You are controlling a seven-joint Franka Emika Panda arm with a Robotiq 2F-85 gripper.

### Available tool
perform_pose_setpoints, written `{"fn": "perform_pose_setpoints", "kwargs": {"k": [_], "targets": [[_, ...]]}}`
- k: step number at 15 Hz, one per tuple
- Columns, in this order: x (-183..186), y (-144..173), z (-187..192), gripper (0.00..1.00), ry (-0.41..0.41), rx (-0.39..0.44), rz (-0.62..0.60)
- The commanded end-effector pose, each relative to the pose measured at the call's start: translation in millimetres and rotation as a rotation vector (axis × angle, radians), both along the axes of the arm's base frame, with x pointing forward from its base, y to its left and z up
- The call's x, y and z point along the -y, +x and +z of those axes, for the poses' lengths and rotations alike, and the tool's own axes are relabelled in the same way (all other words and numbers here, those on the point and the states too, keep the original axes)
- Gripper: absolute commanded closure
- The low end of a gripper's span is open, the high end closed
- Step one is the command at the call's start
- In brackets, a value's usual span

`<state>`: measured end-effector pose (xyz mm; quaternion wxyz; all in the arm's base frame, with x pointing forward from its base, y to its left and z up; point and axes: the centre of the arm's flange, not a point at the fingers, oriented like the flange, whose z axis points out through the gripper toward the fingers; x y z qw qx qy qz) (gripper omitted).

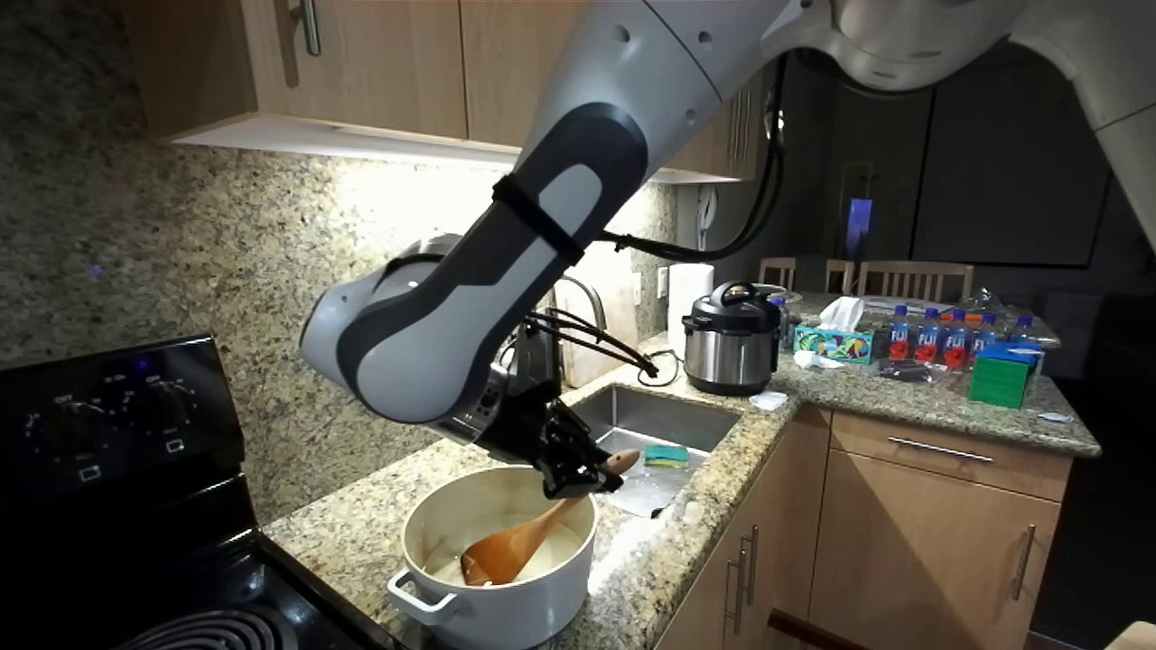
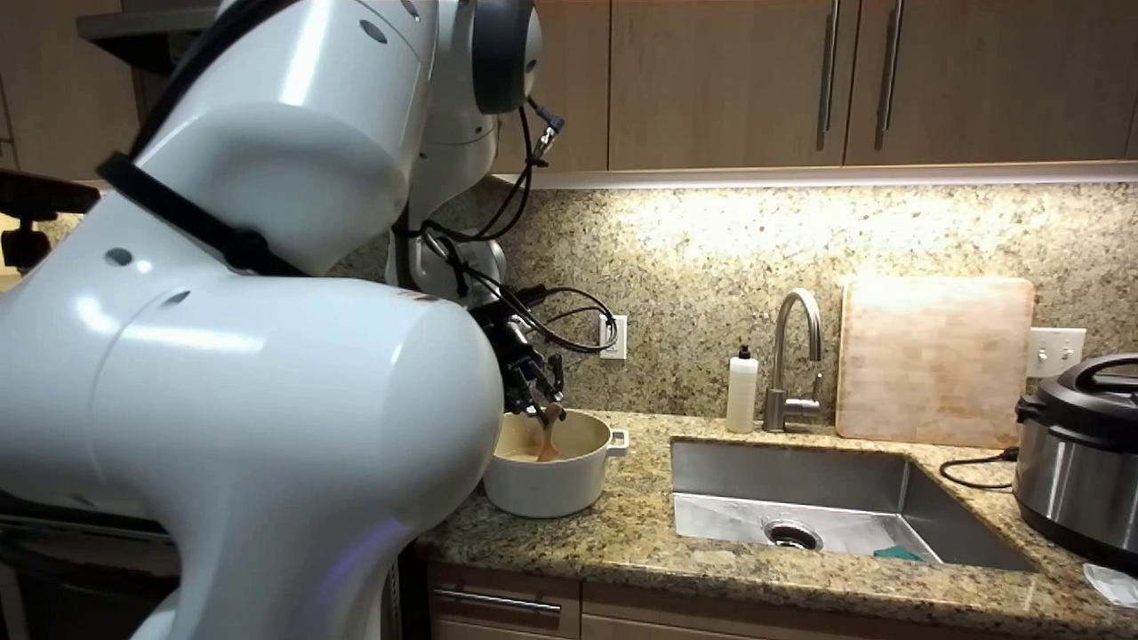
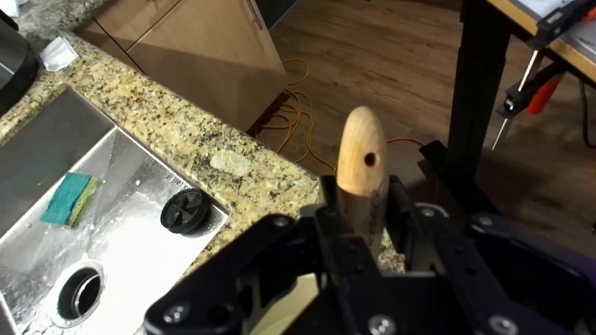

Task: Use the wooden spoon to stir in the pot

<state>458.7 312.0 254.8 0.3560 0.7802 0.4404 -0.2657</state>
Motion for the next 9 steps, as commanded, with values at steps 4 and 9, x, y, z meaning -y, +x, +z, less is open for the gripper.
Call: {"fn": "perform_pose_setpoints", "kwargs": {"k": [4, 9], "targets": [[49, -20, 21, 0.91, -0.073, 0.003, -0.007], [38, 16, 21, 0.91, -0.076, 0.107, -0.125]]}}
